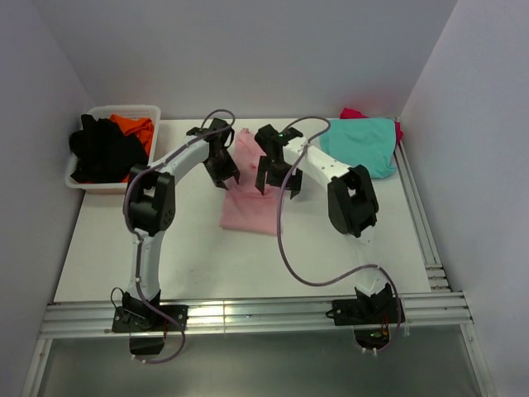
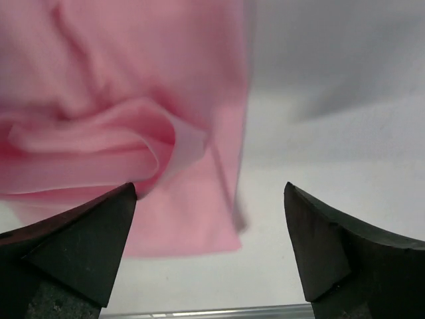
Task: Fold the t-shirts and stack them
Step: Fold the tshirt
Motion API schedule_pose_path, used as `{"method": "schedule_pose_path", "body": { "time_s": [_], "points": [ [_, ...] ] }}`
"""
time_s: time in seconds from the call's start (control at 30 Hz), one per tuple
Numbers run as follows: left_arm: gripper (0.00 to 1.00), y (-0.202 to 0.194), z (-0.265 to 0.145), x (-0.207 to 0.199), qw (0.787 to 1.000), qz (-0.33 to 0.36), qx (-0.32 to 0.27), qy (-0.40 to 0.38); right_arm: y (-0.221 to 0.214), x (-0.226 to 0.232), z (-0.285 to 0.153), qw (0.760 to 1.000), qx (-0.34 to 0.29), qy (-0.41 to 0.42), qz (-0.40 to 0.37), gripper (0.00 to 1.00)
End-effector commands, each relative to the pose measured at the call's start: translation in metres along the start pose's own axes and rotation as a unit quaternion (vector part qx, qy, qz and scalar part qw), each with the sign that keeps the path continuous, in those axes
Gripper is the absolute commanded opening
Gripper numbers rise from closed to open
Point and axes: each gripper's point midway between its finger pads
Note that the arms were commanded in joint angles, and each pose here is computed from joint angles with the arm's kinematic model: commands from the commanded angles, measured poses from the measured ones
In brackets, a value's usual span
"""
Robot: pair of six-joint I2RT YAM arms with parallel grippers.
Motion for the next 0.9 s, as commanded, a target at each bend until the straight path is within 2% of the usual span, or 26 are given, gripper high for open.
{"method": "schedule_pose_path", "body": {
  "time_s": [0.0,0.03,0.07,0.1,0.13,0.2,0.27,0.3,0.37,0.4,0.47,0.53,0.57,0.6,0.63,0.67,0.7,0.73,0.77,0.87],
  "points": [
    [0.65,0.037,0.013,-0.005,1.0,-0.001,0.0,-0.011,0.033,-0.027,0.001,0.999,0.001,-0.038,0.027,1.0],
    [0.76,0.053,0.004,-0.011,1.0,-0.011,-0.015,-0.023,0.039,-0.029,-0.001,0.999,-0.002,-0.037,0.029,1.0],
    [0.81,0.058,0.0,-0.013,0.999,-0.018,-0.019,-0.03,0.045,-0.031,-0.004,0.999,-0.009,-0.037,0.031,1.0],
    [0.91,0.066,-0.012,-0.017,0.998,-0.023,-0.027,-0.042,0.051,-0.034,-0.009,0.999,-0.015,-0.033,0.035,1.0],
    [0.92,0.075,-0.021,-0.016,0.997,-0.035,-0.038,-0.049,0.054,-0.037,-0.013,0.999,-0.023,-0.032,0.035,1.0],
    [0.92,0.088,-0.05,-0.02,0.994,-0.043,-0.068,-0.074,0.051,-0.047,-0.025,0.998,-0.035,-0.033,0.036,1.0],
    [0.91,0.089,-0.058,-0.008,0.993,-0.055,-0.069,-0.076,0.049,-0.051,-0.045,0.997,-0.056,-0.019,0.044,1.0],
    [0.9,0.09,-0.075,-0.007,0.992,-0.055,-0.079,-0.087,0.037,-0.058,-0.04,0.998,-0.045,-0.026,0.044,1.0],
    [0.89,0.082,-0.077,0.009,0.993,-0.053,-0.077,-0.072,0.033,-0.06,-0.062,0.996,-0.07,0.002,0.057,1.0],
    [0.88,0.078,-0.09,0.012,0.992,-0.05,-0.085,-0.079,0.015,-0.066,-0.054,0.997,-0.051,0.001,0.058,1.0],
    [0.87,0.059,-0.08,0.029,0.994,-0.05,-0.072,-0.069,0.008,-0.062,-0.07,0.994,-0.073,0.04,0.07,1.0],
    [0.86,0.036,-0.079,0.045,0.993,-0.051,-0.068,-0.078,-0.014,-0.059,-0.061,0.993,-0.058,0.065,0.077,1.0],
    [0.86,0.027,-0.09,0.047,0.992,-0.05,-0.071,-0.095,-0.018,-0.056,-0.071,0.99,-0.069,0.089,0.08,1.0],
    [0.85,0.018,-0.087,0.05,0.991,-0.051,-0.065,-0.103,-0.039,-0.055,-0.061,0.991,-0.043,0.102,0.077,1.0],
    [0.85,-0.009,-0.068,0.068,0.993,-0.056,-0.03,-0.097,-0.039,-0.045,-0.061,0.987,-0.053,0.128,0.084,1.0],
    [0.85,-0.01,-0.066,0.059,0.989,-0.05,-0.037,-0.137,-0.045,-0.037,-0.067,0.983,-0.059,0.155,0.083,1.0],
    [0.84,-0.024,-0.072,0.055,0.984,-0.045,-0.019,-0.17,-0.062,-0.036,-0.055,0.982,-0.04,0.164,0.079,1.0],
    [0.84,-0.043,-0.059,0.069,0.985,-0.054,0.001,-0.162,-0.071,-0.026,-0.056,0.977,-0.025,0.195,0.084,1.0],
    [0.84,-0.044,-0.062,0.065,0.982,-0.048,-0.009,-0.182,-0.07,-0.012,-0.059,0.969,-0.037,0.231,0.08,1.0],
    [0.84,-0.06,-0.052,0.071,0.982,-0.048,0.001,-0.185,-0.088,-0.002,-0.043,0.962,-0.025,0.259,0.083,1.0]
  ]
}}
Point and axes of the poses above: each gripper's point midway between its finger pads, its own z axis out along the fingers, its own x axis along the line the jaws close on, y = z × x, and after that the axes turned 2 degrees about -z, right-handed
